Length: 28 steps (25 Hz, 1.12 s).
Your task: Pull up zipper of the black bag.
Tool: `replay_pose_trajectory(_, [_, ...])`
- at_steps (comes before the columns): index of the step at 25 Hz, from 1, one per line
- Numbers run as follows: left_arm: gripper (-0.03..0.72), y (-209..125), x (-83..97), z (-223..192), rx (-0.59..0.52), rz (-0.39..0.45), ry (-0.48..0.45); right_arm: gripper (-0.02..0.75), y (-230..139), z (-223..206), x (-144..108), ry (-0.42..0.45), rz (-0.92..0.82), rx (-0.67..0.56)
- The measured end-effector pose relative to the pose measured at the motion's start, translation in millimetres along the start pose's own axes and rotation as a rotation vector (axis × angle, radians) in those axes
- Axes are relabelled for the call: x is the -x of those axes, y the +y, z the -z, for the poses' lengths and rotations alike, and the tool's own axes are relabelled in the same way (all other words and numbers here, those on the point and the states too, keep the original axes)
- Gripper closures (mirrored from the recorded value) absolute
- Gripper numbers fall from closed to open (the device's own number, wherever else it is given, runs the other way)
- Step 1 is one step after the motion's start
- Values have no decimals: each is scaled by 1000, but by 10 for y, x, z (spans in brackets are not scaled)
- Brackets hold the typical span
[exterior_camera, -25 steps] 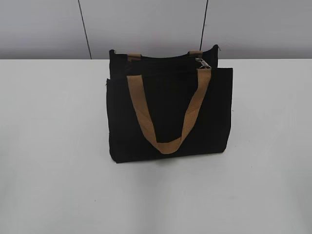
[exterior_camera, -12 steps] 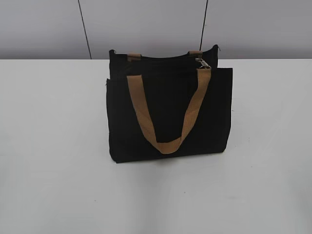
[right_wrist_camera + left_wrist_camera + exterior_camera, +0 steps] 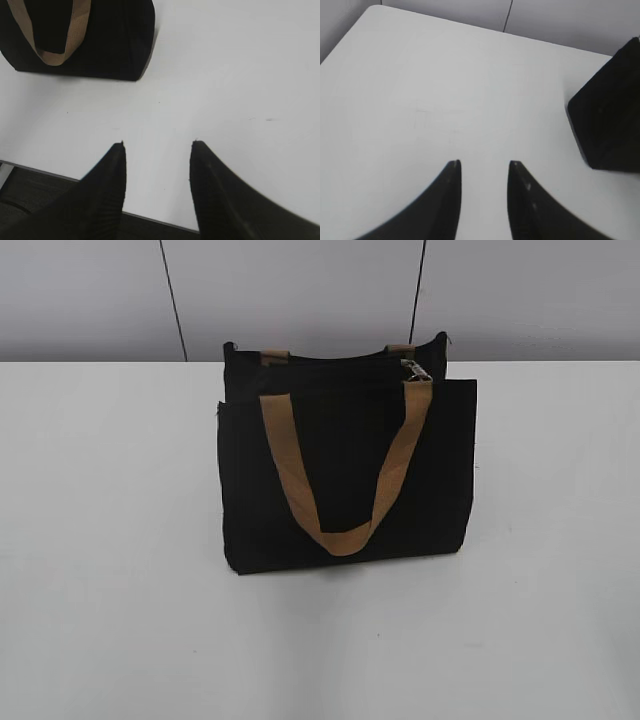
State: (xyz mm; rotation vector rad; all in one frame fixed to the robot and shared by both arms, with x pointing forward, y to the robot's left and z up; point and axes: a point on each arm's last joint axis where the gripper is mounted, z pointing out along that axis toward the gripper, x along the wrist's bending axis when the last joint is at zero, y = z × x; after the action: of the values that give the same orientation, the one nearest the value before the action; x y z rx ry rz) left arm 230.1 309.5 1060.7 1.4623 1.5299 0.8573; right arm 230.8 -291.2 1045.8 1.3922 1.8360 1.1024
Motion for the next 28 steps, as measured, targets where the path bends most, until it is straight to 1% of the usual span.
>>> replay_pose_trajectory(3, [447, -2, 3, 3, 4, 15, 33, 404, 1, -2, -1, -18, -10, 1])
replay_pose_trajectory(6, [449, -3, 5, 5, 7, 25, 54, 404, 5, -8, -4, -69, -40, 4])
replay_pose_trajectory(10, [449, -3, 6, 5, 7, 27, 60, 404, 10, -17, -8, -146, -84, 7])
replay_pose_trajectory(13, [449, -3, 6, 5, 8, 29, 64, 404, 13, -21, -9, -185, -105, 8])
replay_pose_trajectory(28, [449, -3, 6, 5, 8, 28, 64, 409, 13, -22, -9, -197, -112, 9])
